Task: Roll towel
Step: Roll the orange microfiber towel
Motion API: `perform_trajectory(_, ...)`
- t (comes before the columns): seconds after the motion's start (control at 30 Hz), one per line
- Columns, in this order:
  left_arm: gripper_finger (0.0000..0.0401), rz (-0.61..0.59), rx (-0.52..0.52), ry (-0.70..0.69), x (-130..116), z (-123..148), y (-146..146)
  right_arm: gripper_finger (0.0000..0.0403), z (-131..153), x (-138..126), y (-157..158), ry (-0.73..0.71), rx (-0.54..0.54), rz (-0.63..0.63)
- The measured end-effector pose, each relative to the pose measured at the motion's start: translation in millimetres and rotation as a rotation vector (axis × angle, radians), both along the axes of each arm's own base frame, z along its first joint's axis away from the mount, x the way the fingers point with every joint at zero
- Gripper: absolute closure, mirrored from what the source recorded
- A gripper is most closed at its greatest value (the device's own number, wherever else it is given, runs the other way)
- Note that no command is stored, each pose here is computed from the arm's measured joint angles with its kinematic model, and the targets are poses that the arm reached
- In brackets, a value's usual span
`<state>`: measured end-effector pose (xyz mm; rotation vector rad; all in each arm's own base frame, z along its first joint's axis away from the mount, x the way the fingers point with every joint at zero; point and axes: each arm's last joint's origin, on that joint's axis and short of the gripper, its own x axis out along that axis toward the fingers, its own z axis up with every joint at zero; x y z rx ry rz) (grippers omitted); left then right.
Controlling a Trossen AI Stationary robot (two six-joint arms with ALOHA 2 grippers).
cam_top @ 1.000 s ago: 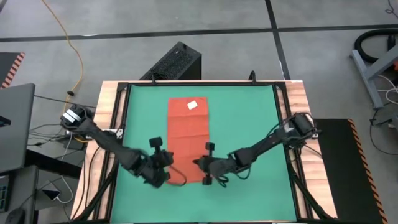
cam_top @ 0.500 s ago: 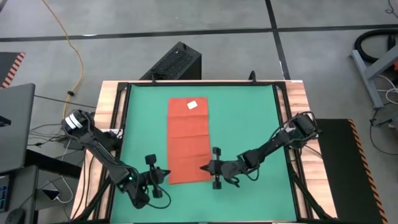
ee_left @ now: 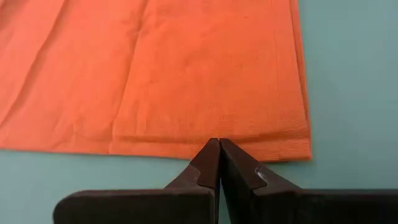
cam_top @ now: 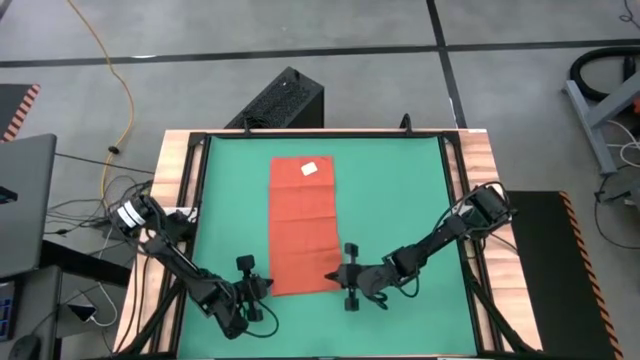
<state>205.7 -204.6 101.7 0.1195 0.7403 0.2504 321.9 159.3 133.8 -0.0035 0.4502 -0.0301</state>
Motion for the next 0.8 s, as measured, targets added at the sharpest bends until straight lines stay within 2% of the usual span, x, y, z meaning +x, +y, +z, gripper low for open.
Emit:
perform_trajectory(0.2, 0.0401, 0.043, -0.06, 0.026, -6.0, -3.6, -2.1, 0.0389, -9.2, -7.8, 2.8, 0.097, -0.017, -0.003)
perform_trajectory(0.4, 0.0401, 0.064, -0.072, 0.045, -9.8, -4.0, -1.3, 0.0368, -9.6, -16.4, 18.0, 0.104, -0.2, 0.144)
perform_trajectory(0.53, 0.0401, 0.067, -0.068, 0.041, -9.4, -4.0, -0.9, 0.0319, -7.0, -15.8, 21.5, 0.076, -0.247, 0.218)
perform_trajectory(0.8, 0.0401, 0.07, -0.063, 0.036, -9.2, -4.2, -0.5, 0.017, -6.4, -13.0, 18.0, 0.074, -0.298, 0.262)
